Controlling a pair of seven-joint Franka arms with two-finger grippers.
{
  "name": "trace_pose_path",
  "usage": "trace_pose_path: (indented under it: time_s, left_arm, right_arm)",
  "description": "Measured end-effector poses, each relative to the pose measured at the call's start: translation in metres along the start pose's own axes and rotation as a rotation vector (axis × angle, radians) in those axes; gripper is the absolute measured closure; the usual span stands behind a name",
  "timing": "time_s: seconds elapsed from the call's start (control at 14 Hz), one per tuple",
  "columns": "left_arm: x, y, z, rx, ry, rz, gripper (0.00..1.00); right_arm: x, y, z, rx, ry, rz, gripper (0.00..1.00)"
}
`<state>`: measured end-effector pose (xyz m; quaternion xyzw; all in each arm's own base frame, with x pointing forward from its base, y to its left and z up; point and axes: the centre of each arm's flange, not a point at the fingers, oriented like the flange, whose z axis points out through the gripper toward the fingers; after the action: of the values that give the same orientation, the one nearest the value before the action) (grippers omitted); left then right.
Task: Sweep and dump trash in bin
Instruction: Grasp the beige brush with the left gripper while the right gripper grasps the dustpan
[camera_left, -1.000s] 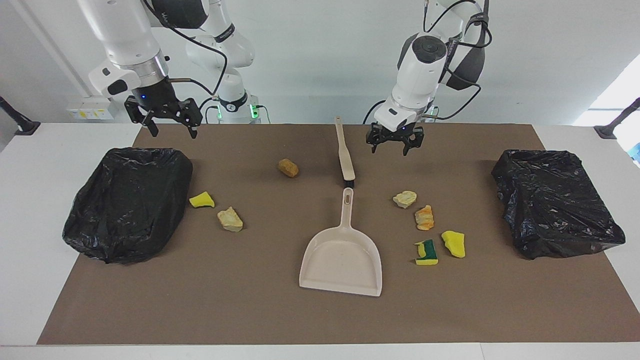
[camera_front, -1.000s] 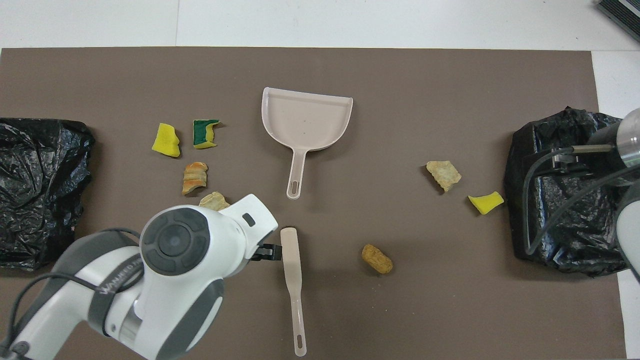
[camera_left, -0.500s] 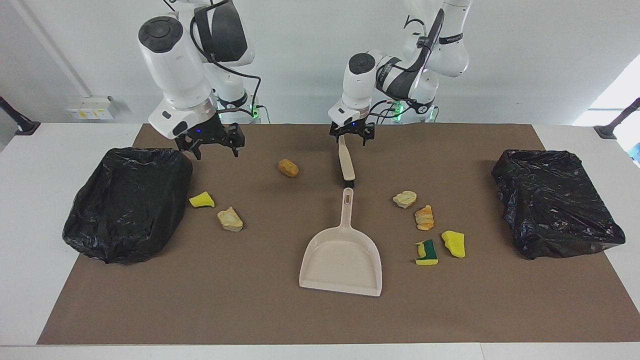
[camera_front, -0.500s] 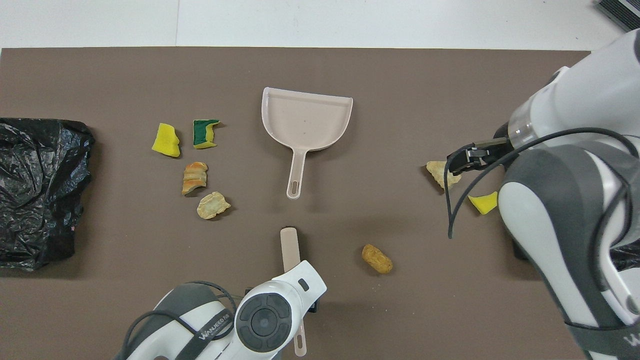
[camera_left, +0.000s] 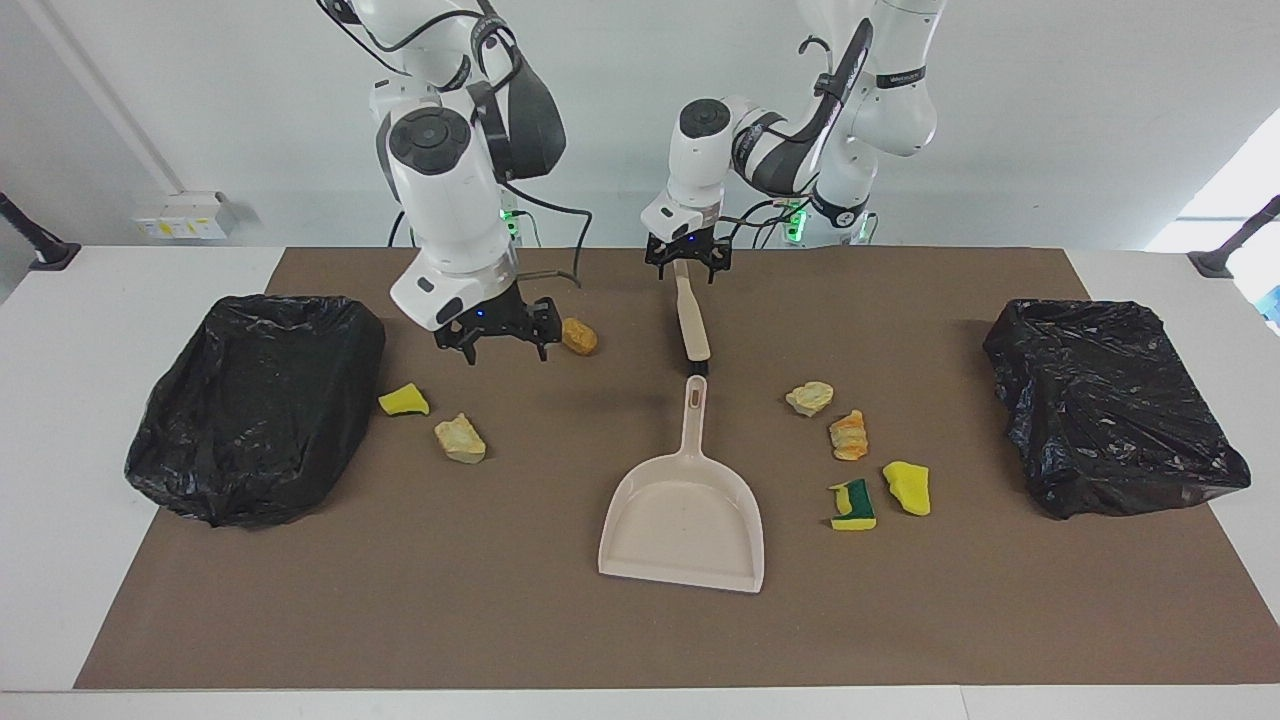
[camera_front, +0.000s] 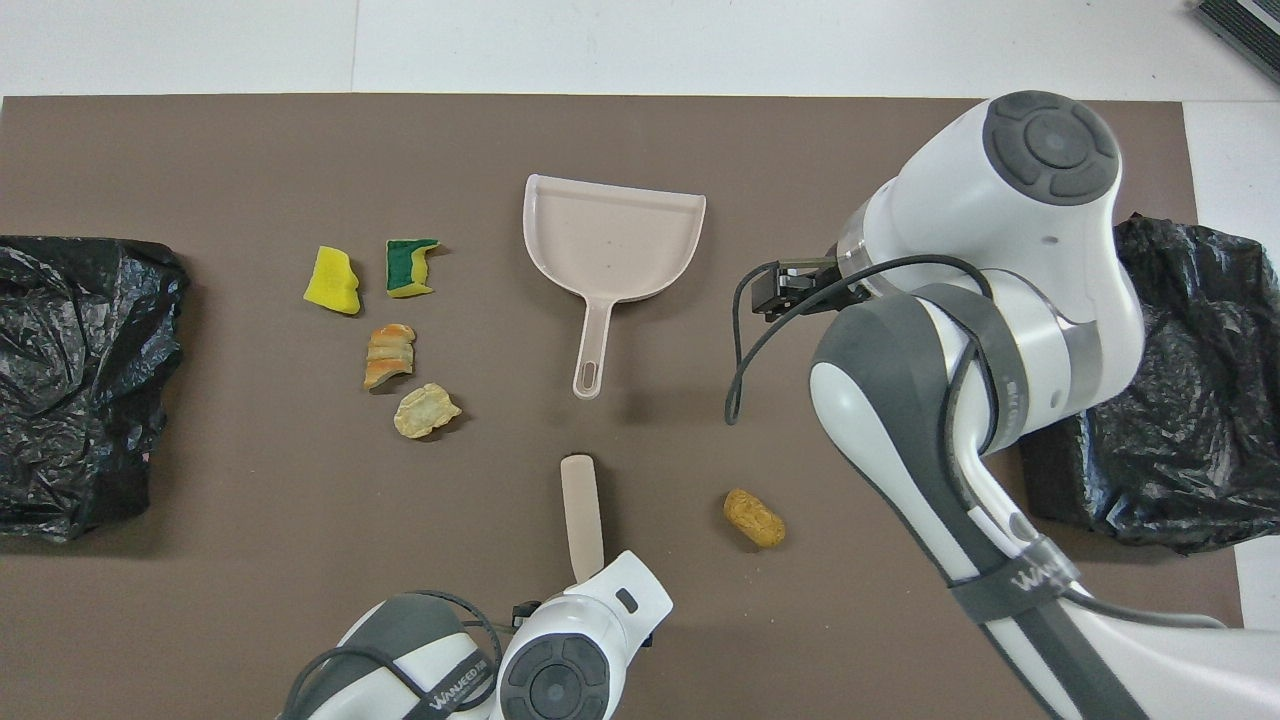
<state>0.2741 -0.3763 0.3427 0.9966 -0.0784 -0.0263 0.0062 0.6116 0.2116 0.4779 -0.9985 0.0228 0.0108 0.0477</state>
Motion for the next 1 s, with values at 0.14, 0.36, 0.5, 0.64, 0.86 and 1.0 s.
trace_pose_path:
  time_s: [0.14, 0.36, 0.5, 0.64, 0.86, 1.0]
  left_arm:
    - [0.0, 0.0, 0.0, 0.0, 0.0, -0.005, 0.5]
    - [0.0, 0.0, 0.0, 0.001, -0.002, -0.01, 0.74]
    - [0.0, -0.004, 0.0, 0.014, -0.019, -0.016, 0.74]
    - [0.006, -0.015, -0.008, 0.043, -0.058, -0.024, 0.74]
    - [0.033, -0.058, -0.043, 0.053, -0.1, -0.022, 0.74]
    - [0.049, -0.102, -0.08, 0.039, -0.11, -0.017, 0.74]
  right_arm:
    - [0.008, -0.017, 0.014, 0.027, 0.01, 0.042, 0.0]
    - [0.017, -0.053, 0.026, 0.06, 0.022, 0.112, 0.0]
    - [0.02, -0.078, 0.036, 0.091, 0.035, 0.148, 0.0]
    - [0.023, -0.098, 0.053, 0.113, 0.048, 0.175, 0.0]
    - [0.03, -0.128, 0.079, 0.138, 0.051, 0.221, 0.0]
    - [0.031, -0.145, 0.096, 0.142, 0.05, 0.224, 0.0]
